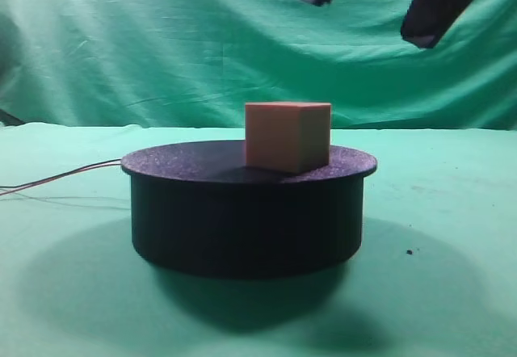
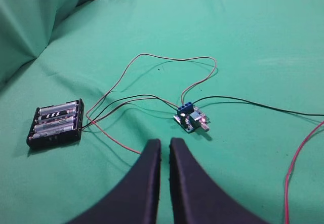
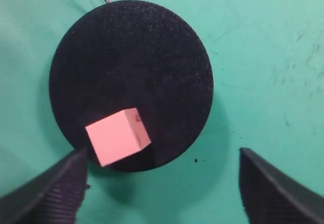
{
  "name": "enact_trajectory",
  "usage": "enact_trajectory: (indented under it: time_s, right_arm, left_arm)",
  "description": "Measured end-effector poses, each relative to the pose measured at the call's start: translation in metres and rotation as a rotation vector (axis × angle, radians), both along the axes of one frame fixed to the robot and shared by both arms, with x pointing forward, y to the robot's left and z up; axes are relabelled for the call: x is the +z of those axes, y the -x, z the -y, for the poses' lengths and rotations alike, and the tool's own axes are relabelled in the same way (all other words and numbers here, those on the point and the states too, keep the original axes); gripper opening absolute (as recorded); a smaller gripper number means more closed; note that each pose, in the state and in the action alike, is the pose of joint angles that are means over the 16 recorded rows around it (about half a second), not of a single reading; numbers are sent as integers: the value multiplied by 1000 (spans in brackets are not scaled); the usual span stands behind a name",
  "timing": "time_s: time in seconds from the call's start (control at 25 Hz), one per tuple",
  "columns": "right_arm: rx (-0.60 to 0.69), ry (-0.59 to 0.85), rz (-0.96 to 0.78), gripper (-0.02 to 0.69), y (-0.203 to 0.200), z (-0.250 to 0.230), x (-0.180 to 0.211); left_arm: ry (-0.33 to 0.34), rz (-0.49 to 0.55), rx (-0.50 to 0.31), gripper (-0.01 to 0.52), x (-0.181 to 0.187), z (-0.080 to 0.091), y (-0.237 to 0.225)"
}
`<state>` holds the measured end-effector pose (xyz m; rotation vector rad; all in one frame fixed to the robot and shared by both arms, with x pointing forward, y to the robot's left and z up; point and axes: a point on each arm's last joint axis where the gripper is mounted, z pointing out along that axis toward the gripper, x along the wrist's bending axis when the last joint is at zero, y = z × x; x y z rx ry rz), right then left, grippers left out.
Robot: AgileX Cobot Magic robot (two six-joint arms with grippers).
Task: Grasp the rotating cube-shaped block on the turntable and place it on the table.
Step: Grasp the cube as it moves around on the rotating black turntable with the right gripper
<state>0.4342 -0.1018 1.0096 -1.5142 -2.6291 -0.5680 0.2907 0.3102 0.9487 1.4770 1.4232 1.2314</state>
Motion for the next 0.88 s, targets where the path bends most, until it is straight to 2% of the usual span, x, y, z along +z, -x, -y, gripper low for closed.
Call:
enact_trajectory:
  time_s: [0.12, 0.36, 0.64, 0.76, 0.88]
  right_arm:
    - [18, 11, 0, 573, -5, -4, -9]
    - [60, 43, 28, 425, -16, -11, -24]
    - [56, 86, 94, 276, -25, -5, -10]
    - [5, 116, 111, 240, -27, 11, -2]
    - [-63, 138, 112, 237, -26, 31, 0]
  left_arm:
    - [0, 0, 0, 0, 0, 0, 0]
    - [0, 0, 0, 0, 0, 0, 0]
    - [0, 0, 0, 0, 0, 0, 0]
    - [0, 0, 0, 0, 0, 0, 0]
    - [0, 0, 0, 0, 0, 0, 0]
